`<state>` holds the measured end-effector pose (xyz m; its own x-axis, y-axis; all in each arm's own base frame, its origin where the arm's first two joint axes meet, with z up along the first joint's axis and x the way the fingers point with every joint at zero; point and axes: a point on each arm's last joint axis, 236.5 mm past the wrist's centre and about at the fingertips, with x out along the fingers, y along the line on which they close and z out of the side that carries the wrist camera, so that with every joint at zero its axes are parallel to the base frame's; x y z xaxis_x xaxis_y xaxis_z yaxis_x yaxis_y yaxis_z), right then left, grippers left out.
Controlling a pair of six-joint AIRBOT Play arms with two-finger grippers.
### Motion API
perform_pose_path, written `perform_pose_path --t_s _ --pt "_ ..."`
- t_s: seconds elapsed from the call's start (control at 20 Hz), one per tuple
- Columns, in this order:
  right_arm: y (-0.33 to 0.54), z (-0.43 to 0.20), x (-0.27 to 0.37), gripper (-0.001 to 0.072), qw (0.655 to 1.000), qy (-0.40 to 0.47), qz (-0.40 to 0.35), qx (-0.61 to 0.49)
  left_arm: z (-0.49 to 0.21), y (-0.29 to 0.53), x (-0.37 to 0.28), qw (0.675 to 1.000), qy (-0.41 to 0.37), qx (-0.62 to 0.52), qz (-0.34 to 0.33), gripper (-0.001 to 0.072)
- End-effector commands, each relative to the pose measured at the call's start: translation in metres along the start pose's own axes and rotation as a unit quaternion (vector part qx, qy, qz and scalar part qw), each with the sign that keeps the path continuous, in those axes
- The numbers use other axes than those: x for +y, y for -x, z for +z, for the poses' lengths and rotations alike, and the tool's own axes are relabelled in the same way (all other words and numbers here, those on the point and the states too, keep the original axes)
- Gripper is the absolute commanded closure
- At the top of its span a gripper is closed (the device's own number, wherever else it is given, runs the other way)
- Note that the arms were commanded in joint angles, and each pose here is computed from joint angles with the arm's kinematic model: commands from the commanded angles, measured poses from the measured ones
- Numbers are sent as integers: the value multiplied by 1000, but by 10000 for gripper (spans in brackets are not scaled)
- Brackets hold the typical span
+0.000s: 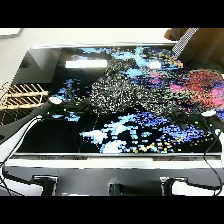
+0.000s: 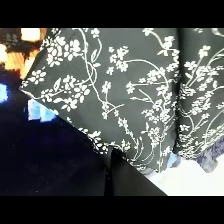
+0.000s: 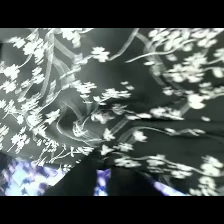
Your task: Fold the clothes and pants, and hang the long-sleeved shirts on hangers.
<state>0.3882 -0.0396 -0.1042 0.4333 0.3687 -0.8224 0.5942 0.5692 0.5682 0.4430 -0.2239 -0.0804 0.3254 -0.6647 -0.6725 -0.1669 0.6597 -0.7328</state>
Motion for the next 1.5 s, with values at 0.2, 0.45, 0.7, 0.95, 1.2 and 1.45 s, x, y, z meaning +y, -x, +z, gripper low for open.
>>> perform_pose_path --t_s 0.2,0.45,0.7,0.95,1.2,1.45 --pt "71 35 86 689 990 62 94 -90 51 73 -41 993 -83 -84 14 693" --pt "289 53 246 689 903 244 195 -294 100 246 -160 941 -222 -255 2 693" --pt "556 -12 289 688 735 304 143 -589 45 449 -261 839 -299 -454 -11 693" --pt "675 -107 254 688 634 273 115 -715 -44 557 -273 787 -277 -550 -37 692" --pt "694 -143 253 688 607 277 140 -731 -83 571 -269 785 -284 -549 -40 691" --pt "636 -69 279 687 685 254 175 -660 -29 525 -258 820 -267 -507 -9 691"
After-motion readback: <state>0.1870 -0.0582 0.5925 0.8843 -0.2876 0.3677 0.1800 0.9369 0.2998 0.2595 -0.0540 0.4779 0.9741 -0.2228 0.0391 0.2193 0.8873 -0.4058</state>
